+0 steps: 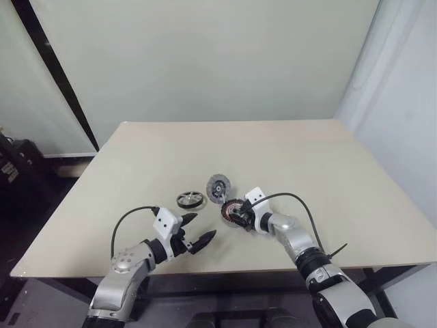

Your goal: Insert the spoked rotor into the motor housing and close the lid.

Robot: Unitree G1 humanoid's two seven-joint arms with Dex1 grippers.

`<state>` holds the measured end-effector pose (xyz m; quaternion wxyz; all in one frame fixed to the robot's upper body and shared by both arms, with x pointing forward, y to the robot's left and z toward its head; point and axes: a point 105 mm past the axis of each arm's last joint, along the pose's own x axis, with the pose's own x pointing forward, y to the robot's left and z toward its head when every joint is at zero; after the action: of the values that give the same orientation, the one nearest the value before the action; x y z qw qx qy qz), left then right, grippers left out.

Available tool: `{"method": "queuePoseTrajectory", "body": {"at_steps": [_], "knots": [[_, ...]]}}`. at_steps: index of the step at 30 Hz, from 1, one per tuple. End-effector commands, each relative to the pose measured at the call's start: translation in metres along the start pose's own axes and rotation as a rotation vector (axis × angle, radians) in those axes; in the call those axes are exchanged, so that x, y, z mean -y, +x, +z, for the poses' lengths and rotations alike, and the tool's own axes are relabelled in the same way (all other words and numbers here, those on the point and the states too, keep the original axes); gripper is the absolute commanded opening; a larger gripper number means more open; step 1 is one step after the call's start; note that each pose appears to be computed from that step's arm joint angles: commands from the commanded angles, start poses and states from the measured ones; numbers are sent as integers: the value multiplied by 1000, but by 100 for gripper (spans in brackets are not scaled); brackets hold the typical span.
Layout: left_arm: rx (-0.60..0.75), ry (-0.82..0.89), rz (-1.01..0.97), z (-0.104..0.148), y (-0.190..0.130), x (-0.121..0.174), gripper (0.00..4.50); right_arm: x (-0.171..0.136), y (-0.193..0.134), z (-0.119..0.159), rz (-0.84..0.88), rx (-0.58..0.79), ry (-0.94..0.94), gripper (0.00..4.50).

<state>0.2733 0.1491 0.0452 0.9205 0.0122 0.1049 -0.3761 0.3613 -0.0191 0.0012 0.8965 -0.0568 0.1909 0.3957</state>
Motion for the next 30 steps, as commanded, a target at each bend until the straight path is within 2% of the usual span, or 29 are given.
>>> {"method": "queuePoseTrajectory", "body": {"at_steps": [1, 3, 6, 9, 14, 18, 22, 25, 28, 30], "knots": [[43, 40, -3, 14, 0, 0, 450, 2, -2, 28, 6, 92, -4, 345], [43, 40, -3, 14, 0, 0, 450, 1, -3, 36, 9, 121, 9, 345], [43, 39, -2, 14, 1, 0, 450, 2, -5, 44, 3, 151, 8, 286], [44, 38, 2, 13, 1, -1, 450, 3, -3, 41, -9, 125, -17, 183], [51, 24, 17, 16, 1, -2, 450, 0, 3, 12, -23, 11, -86, 5], [67, 11, 42, 22, 1, -5, 450, -4, 5, 1, -19, -9, -76, 1], [79, -90, 139, 20, -4, -17, 450, 1, -1, 31, -36, 118, -17, 1], [102, -197, 228, 18, -6, -29, 450, 3, -7, 43, -33, 154, -5, 1], [95, -298, 319, 12, -6, -40, 450, -2, -16, 50, 1, 165, -32, 58], [77, -365, 372, 7, -6, -47, 450, -4, -21, 52, 4, 171, -52, 120]]}}
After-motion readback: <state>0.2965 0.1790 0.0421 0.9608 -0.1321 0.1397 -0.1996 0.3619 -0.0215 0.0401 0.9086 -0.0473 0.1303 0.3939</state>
